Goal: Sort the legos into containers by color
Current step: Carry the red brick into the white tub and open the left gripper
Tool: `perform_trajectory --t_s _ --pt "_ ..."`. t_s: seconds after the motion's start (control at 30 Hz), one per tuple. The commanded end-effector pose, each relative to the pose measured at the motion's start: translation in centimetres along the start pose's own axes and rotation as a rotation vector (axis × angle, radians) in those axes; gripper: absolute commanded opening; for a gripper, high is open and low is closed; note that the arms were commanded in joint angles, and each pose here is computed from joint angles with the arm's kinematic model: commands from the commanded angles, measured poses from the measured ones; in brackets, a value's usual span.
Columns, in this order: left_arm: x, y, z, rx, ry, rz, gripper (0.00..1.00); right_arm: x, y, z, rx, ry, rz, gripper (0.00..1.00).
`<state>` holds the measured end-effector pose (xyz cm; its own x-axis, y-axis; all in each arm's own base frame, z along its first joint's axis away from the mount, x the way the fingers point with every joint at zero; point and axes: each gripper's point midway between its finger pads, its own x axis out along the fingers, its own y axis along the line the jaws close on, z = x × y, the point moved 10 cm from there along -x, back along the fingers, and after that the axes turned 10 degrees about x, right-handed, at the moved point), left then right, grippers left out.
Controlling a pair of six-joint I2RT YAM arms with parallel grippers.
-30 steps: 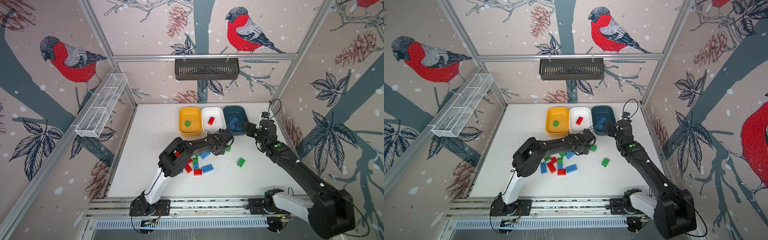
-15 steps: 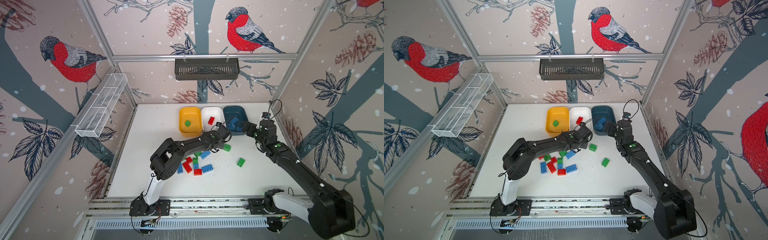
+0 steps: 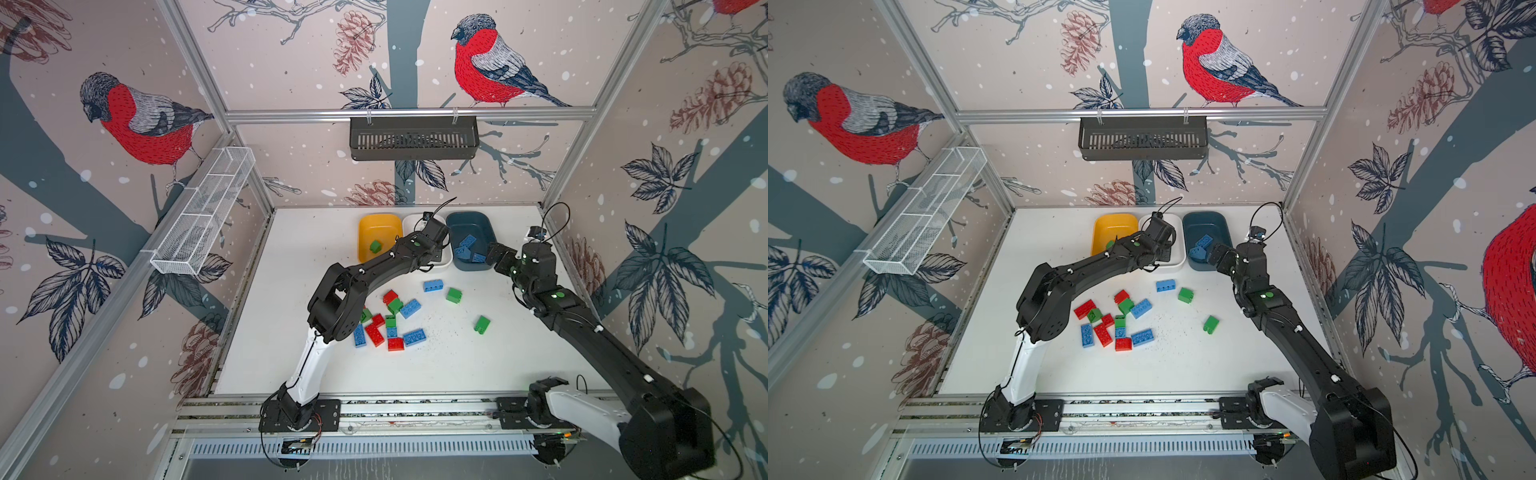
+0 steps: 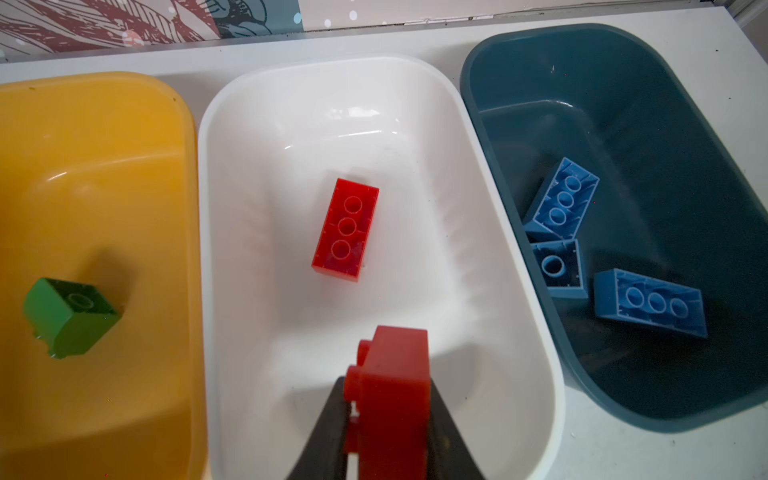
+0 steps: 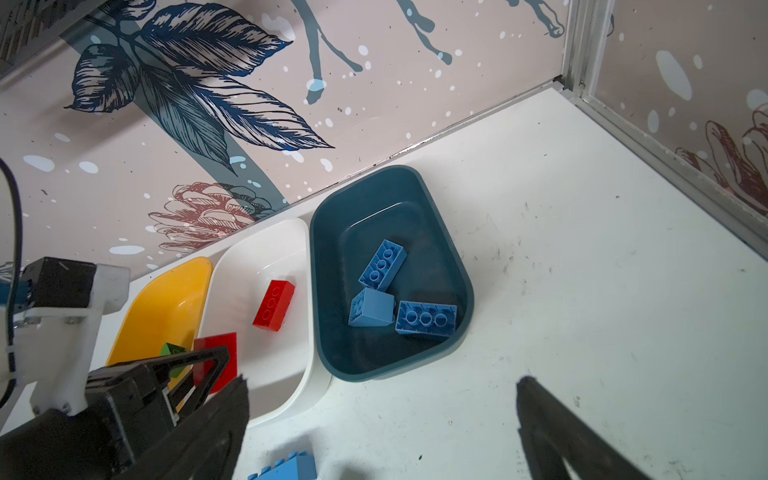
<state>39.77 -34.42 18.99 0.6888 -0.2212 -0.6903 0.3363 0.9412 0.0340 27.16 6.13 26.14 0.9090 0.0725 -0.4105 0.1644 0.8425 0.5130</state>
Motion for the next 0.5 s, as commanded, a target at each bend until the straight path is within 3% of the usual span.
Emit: perform_trajectory --t_s 0.0,0.3,0.47 --pt "0.8 0.4 0.9 0.025 -0.013 0.015 0.28 -0.1 -0.1 0.0 0.020 -0.014 -0.006 1.00" --pt "1.7 -0.3 2.8 0.060 -0.059 -0.027 0.36 0.0 -0.2 -0.3 0.022 0.010 0.005 0.99" --pt "0.5 -0.1 3.4 0.062 -0.074 -0.030 0.49 0.4 0.0 -0.8 0.019 0.046 0.027 0.99"
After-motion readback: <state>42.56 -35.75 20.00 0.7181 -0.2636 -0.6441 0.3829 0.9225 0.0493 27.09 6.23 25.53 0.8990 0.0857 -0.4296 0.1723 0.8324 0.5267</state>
